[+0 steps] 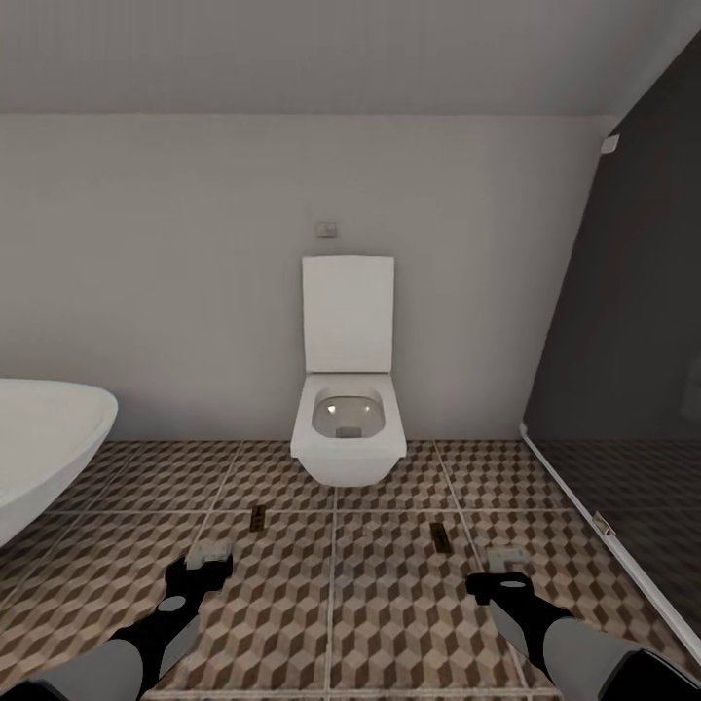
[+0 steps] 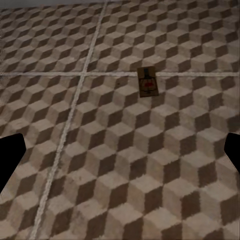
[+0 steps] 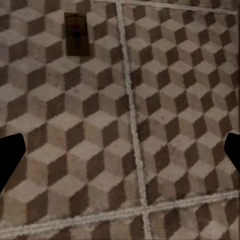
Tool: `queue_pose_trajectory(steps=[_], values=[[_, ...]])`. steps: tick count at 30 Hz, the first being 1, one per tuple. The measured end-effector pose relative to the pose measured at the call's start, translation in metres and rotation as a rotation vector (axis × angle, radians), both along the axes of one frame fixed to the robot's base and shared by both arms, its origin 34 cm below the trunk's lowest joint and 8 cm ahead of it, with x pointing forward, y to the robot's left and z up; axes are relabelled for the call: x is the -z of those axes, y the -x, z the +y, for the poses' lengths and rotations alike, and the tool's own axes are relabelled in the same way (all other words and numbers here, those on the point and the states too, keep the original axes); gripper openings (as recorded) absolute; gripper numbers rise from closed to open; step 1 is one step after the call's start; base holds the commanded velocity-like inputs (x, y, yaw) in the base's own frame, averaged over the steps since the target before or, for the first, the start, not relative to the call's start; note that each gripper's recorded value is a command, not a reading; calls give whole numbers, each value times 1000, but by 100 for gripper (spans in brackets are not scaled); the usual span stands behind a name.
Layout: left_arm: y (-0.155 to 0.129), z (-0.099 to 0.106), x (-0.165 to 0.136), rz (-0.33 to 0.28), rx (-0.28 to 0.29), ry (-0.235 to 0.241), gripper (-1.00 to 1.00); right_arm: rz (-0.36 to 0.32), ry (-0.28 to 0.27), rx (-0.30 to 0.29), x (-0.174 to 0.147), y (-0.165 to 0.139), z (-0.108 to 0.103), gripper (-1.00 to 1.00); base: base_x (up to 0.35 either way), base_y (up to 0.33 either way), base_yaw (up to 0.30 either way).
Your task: Take the four mousetraps from the cabinet in the bathroom and place them on the bathroom floor. Make sure all four end up on the same floor surface, and ensure that at least two of them are either under or directly next to the same bathroom sink.
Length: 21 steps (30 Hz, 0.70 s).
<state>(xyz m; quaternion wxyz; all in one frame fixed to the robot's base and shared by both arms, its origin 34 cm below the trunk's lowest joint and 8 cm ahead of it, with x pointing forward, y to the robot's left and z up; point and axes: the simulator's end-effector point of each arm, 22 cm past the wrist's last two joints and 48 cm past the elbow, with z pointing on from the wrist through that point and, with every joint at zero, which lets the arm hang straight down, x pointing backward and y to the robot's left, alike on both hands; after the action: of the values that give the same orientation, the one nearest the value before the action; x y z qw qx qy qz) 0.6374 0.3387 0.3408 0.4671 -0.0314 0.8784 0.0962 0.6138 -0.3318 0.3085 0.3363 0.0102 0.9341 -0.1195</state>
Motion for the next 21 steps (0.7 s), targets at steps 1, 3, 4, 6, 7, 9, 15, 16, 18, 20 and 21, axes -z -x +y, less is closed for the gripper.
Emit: queue_pose_trajectory(steps=[1,3,4,6,7,9,15,16,18,20,21], values=[[-1,0,-2,-4,-1,0,100,-5,2,-3,-3,-1,0,100,0,0,0],[-2,1,-7,-12,-1,0,100,-14,4,-5,-7,-3,0,100,0,0,0],[-2,1,-9,-16,-2,0,100,-19,7,-7,-10,-4,0,100,0,0,0],[-3,2,-14,-24,-5,2,100,-29,11,-12,-15,-6,0,100,0,0,0],[-4,2,-17,-29,-9,4,100,-33,13,-13,-17,-7,0,100,0,0,0],[-5,3,-21,-37,-17,11,100,-43,16,-13,-22,-8,-1,100,0,0,0],[-7,6,-34,-63,-43,34,100,-74,21,-8,-37,-13,-3,100,0,0,0],[-7,7,-36,-66,-48,38,100,-81,22,-7,-40,-13,-4,100,0,0,0],[-7,9,-40,-73,-59,45,100,-92,24,-4,-45,-15,-5,100,0,0,0],[-7,10,-45,-81,-64,48,100,-101,24,-3,-49,-16,-5,100,0,0,0],[-7,11,-47,-84,-68,52,100,-106,25,-2,-52,-17,-5,100,0,0,0]])
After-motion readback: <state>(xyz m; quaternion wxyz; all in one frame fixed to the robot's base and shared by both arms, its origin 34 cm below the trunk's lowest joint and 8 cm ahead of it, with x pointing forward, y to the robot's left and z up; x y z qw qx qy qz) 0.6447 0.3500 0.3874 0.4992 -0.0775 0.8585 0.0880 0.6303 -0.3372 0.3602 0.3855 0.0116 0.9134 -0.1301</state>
